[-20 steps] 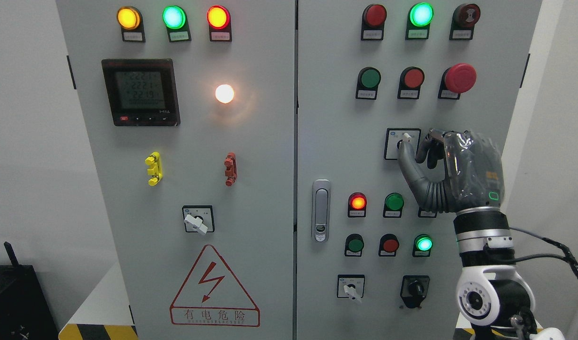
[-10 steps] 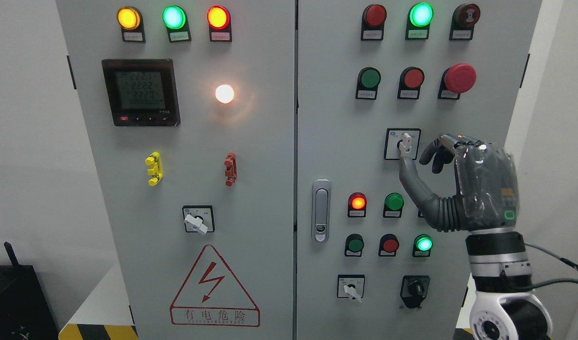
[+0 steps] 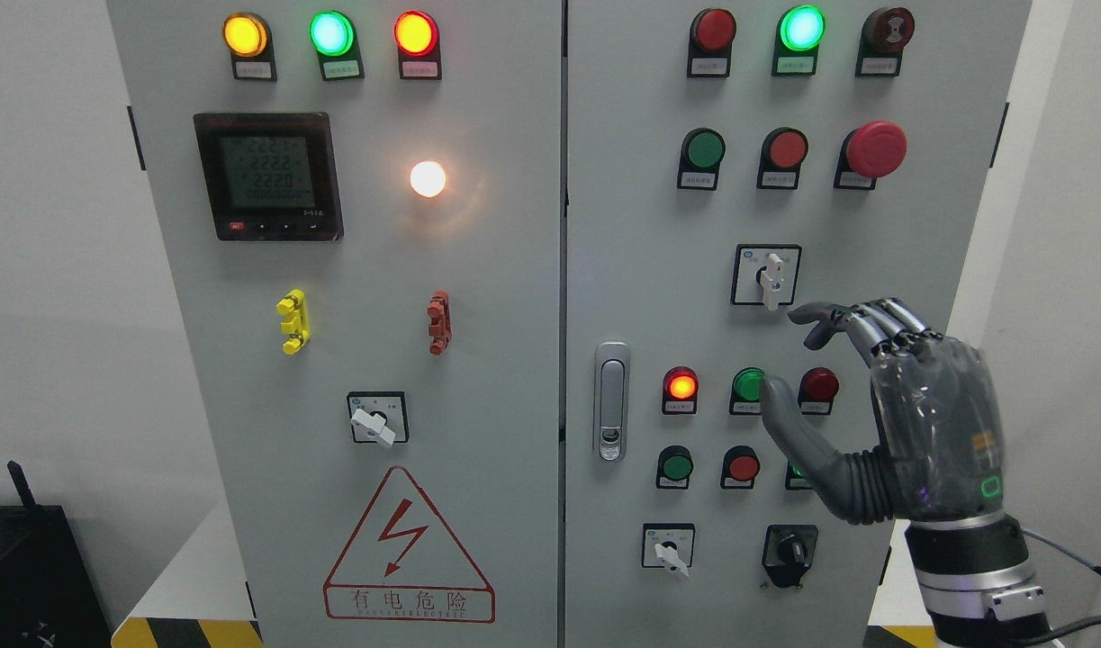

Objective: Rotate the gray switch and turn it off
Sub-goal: 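Open the right hand and pull it back from the switch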

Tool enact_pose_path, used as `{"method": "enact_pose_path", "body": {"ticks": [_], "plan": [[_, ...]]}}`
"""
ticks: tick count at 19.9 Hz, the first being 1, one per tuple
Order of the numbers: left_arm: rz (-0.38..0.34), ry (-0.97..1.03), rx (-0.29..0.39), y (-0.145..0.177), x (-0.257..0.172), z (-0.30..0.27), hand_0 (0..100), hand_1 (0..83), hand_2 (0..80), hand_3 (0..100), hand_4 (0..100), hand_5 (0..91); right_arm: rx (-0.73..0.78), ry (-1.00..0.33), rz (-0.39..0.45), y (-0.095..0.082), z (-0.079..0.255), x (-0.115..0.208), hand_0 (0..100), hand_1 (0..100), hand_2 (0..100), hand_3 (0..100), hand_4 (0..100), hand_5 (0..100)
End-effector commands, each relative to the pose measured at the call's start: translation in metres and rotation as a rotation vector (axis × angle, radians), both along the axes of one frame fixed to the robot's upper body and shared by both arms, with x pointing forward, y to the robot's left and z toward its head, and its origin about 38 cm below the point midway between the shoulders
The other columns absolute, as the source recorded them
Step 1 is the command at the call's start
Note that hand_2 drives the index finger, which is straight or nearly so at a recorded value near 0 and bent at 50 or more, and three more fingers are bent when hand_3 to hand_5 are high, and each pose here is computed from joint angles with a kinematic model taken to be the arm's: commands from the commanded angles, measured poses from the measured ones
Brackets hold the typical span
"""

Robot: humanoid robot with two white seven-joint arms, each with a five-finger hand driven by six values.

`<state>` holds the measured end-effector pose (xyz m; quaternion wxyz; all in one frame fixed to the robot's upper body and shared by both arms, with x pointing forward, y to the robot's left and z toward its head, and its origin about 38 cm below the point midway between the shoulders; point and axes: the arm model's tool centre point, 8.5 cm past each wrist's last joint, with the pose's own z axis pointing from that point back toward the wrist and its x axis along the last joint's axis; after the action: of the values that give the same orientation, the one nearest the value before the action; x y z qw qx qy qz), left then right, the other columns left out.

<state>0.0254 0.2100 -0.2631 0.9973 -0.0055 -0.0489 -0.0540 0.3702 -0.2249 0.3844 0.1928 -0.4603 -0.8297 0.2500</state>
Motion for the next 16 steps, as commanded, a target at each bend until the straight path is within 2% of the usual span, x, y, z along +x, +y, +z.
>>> {"method": "enact_pose_path", "body": {"ticks": [1,2,5,16], "plan": [[0.032,0.0,-0.001,-0.0001,0.0001,0.0,12,38.9,0.0,0,0,0.0,-0.004,-0.001,-0.028,-0.0135,-0.0014,-0.0176,13,17,0,0,0,0],[0.032,0.001,-0.001,-0.0001,-0.0004,0.0,12,38.9,0.0,0,0,0.0,-0.005,0.005,-0.031,-0.0141,-0.003,-0.0175,8,18,0,0,0,0],[0.032,0.0,-0.001,-0.0001,0.0001,0.0,12,38.9,0.0,0,0,0.0,-0.006,0.009,-0.033,-0.015,-0.0045,-0.0176,4,20,0,0,0,0],[0.032,0.001,-0.001,-0.0001,-0.0004,0.0,12,38.9,0.0,0,0,0.0,-0.012,0.03,-0.04,-0.0173,-0.0112,-0.0179,2,22,0,0,0,0]]}}
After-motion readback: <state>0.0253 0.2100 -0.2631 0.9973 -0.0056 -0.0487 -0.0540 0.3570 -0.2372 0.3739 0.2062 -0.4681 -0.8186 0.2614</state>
